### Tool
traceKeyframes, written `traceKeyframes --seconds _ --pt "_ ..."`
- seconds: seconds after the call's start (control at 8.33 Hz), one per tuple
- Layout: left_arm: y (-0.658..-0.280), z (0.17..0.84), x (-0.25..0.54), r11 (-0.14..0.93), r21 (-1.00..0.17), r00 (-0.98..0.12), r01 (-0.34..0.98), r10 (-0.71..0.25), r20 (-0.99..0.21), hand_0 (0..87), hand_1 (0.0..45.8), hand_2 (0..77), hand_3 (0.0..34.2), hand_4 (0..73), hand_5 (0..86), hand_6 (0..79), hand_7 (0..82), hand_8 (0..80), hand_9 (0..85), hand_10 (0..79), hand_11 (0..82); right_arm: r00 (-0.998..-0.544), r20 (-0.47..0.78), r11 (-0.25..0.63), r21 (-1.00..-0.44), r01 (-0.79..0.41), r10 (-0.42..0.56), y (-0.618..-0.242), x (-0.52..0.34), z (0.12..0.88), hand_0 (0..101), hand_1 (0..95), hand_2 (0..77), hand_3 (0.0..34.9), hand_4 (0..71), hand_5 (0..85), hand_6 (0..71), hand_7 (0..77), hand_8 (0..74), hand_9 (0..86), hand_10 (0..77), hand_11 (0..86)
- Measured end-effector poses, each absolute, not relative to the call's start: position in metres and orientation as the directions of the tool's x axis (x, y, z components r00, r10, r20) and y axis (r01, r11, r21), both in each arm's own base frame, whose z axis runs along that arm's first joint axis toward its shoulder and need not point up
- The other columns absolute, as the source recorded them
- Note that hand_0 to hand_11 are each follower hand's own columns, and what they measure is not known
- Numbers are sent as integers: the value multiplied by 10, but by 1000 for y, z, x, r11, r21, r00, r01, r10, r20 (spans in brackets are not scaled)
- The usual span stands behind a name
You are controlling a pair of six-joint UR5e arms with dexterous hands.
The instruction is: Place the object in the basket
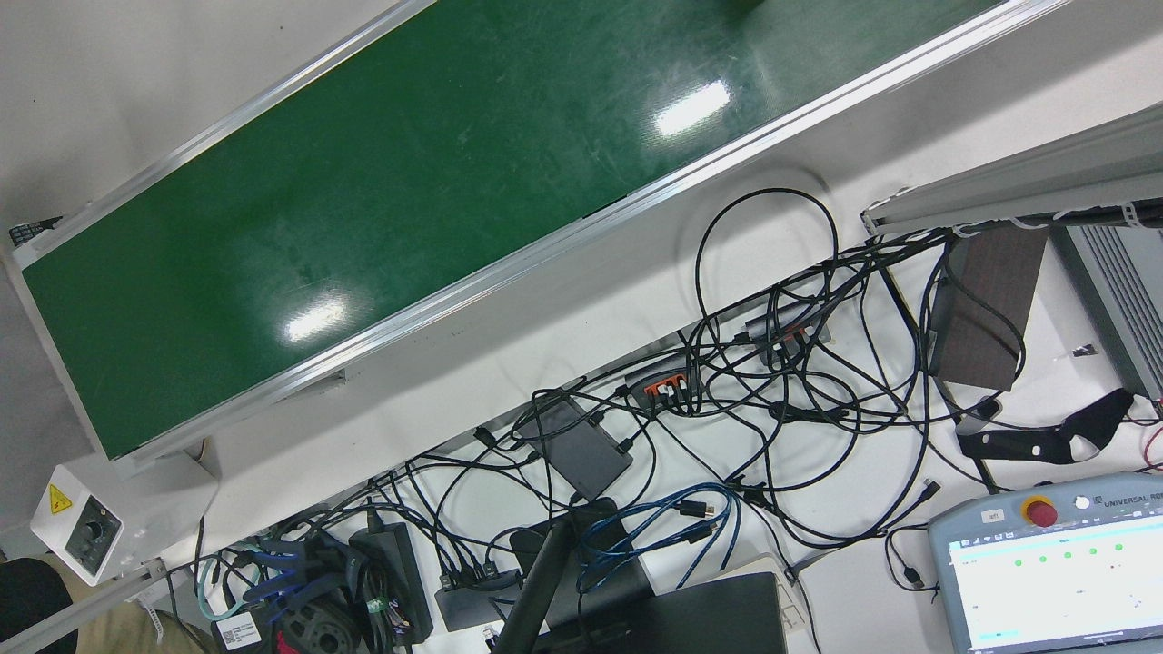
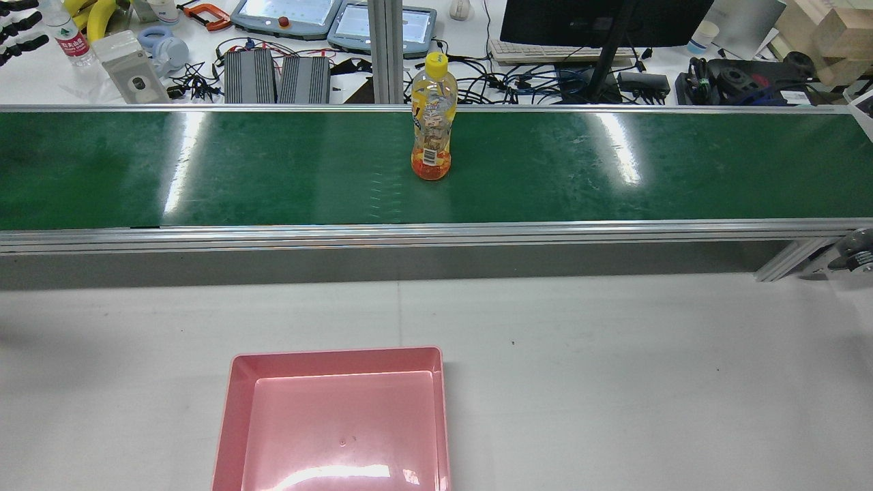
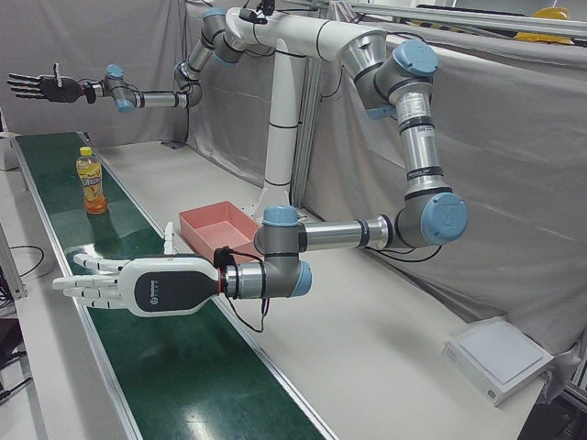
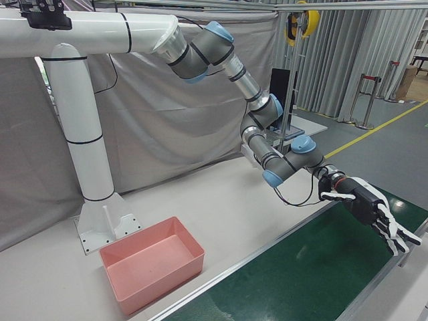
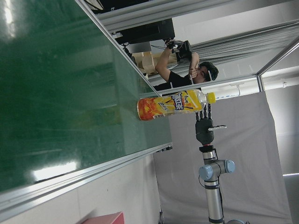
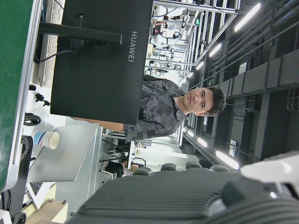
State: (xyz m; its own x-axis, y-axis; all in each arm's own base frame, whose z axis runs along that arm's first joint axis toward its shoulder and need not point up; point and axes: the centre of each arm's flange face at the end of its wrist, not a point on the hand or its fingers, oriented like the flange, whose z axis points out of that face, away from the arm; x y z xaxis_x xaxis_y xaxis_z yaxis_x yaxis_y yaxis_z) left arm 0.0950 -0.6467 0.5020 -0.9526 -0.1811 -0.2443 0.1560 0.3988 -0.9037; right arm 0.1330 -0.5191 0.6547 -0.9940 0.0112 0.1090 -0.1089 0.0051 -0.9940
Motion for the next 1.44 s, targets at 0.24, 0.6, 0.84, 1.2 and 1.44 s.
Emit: traceKeyframes --seconds 0.24,0.6,0.84,1.2,1.44 --pt "-658 475 113 422 -893 -948 157 -189 -256 474 49 5 0 174 175 0 5 65 109 93 136 -994 109 5 -994 -109 11 -519 133 655 1 0 5 3 0 0 0 5 0 0 0 0" --pt "-667 439 147 456 -875 -938 162 -206 -280 472 49 5 0 169 180 0 5 65 114 93 136 -994 109 5 -994 -109 11 -519 133 655 2 0 5 3 0 0 0 5 0 0 0 0" --pt "-667 423 176 466 -872 -927 152 -237 -289 471 49 5 0 169 180 0 5 65 109 93 136 -994 109 5 -994 -109 10 -519 133 655 3 0 5 2 0 0 0 5 0 0 0 0" --pt "-669 413 202 462 -870 -912 173 -258 -318 467 49 5 0 169 175 0 5 65 109 82 125 -994 109 5 -994 -109 11 -519 133 655 1 0 5 3 0 0 0 5 0 0 0 0" --pt "-675 402 218 465 -867 -905 182 -266 -333 468 49 5 0 169 164 0 5 65 114 82 131 -994 109 5 -994 -109 11 -519 133 655 3 0 5 3 0 0 0 5 0 0 0 0"
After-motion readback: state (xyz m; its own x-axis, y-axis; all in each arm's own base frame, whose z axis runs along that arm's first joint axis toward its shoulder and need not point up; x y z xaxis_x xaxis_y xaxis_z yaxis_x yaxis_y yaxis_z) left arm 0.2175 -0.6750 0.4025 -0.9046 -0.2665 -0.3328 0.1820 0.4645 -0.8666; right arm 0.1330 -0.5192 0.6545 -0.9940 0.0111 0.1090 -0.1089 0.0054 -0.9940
